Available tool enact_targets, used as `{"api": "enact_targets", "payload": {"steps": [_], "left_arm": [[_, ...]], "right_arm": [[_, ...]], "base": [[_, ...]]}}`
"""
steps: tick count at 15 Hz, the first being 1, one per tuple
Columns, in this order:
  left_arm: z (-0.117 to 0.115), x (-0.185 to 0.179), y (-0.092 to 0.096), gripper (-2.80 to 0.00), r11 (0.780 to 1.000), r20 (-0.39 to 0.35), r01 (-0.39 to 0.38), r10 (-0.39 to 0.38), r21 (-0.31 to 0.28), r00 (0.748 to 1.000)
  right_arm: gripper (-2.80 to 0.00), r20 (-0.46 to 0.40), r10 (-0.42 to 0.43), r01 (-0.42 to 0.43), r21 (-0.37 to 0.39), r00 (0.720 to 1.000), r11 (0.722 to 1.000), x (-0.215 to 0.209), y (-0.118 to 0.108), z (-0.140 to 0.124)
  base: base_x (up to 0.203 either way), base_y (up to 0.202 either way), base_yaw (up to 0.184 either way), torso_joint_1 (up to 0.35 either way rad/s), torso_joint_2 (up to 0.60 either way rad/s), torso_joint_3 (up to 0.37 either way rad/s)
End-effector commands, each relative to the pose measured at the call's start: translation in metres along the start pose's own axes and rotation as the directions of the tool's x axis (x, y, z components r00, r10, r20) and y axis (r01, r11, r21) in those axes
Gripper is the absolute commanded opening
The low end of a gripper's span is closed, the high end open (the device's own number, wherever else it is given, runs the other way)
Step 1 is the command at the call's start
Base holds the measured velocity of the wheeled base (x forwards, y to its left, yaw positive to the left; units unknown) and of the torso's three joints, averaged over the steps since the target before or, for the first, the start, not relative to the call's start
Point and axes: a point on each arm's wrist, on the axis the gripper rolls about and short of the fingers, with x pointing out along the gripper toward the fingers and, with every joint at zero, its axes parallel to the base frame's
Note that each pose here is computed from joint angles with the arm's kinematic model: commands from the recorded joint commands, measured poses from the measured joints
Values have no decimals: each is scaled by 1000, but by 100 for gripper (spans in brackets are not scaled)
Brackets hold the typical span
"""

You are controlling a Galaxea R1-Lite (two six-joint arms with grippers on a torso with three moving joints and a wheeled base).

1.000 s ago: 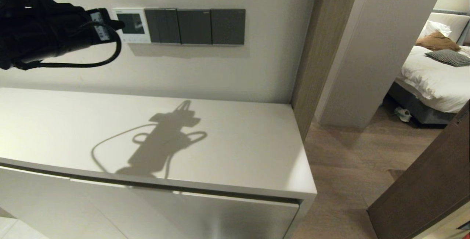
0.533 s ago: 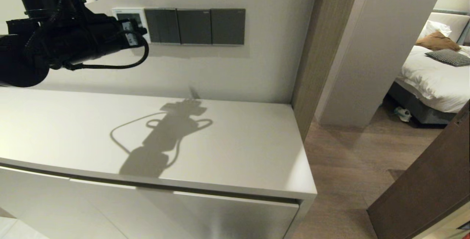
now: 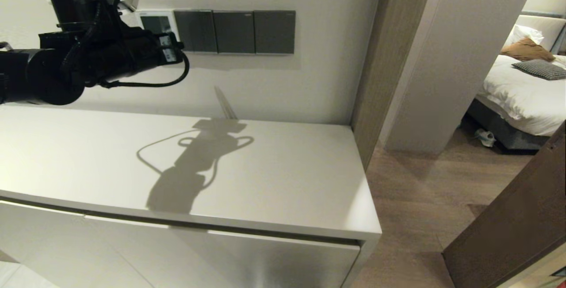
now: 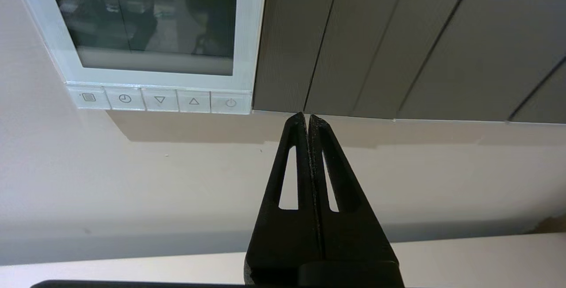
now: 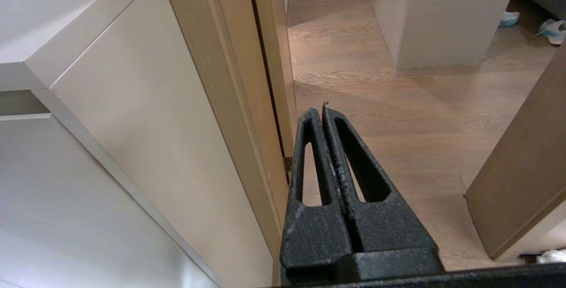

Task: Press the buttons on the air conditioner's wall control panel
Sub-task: Turn on the central air conditioner

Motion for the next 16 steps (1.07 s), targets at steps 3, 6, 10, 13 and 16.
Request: {"api": "enact_targets", "payload": {"steps": [3, 6, 10, 13, 16], "left_arm": [[-3, 10, 5, -280, 999, 8, -36, 36, 3, 999], [-3, 15, 18, -280, 998, 13, -66, 66, 3, 998], [-2, 19, 28, -280, 996, 24, -88, 88, 4, 996], [-4, 21, 30, -280, 996, 22, -92, 92, 3, 996], [-6, 22, 31, -280, 996, 15, -93, 93, 3, 996]], "right_arm": [[-280, -3, 1, -1, 0, 1000, 1000, 0, 0, 0], [-280, -3, 1, -1, 1, 1000, 1000, 0, 0, 0], [-280, -3, 1, -1, 0, 1000, 1000, 0, 0, 0], [-280, -3, 1, -1, 0, 1000, 1000, 0, 0, 0], [-280, -3, 1, -1, 0, 1000, 1000, 0, 0, 0]], "base": [[0, 0, 0, 0, 0, 0], [0, 0, 0, 0, 0, 0], [0, 0, 0, 0, 0, 0], [0, 0, 0, 0, 0, 0], [0, 0, 0, 0, 0, 0]]}}
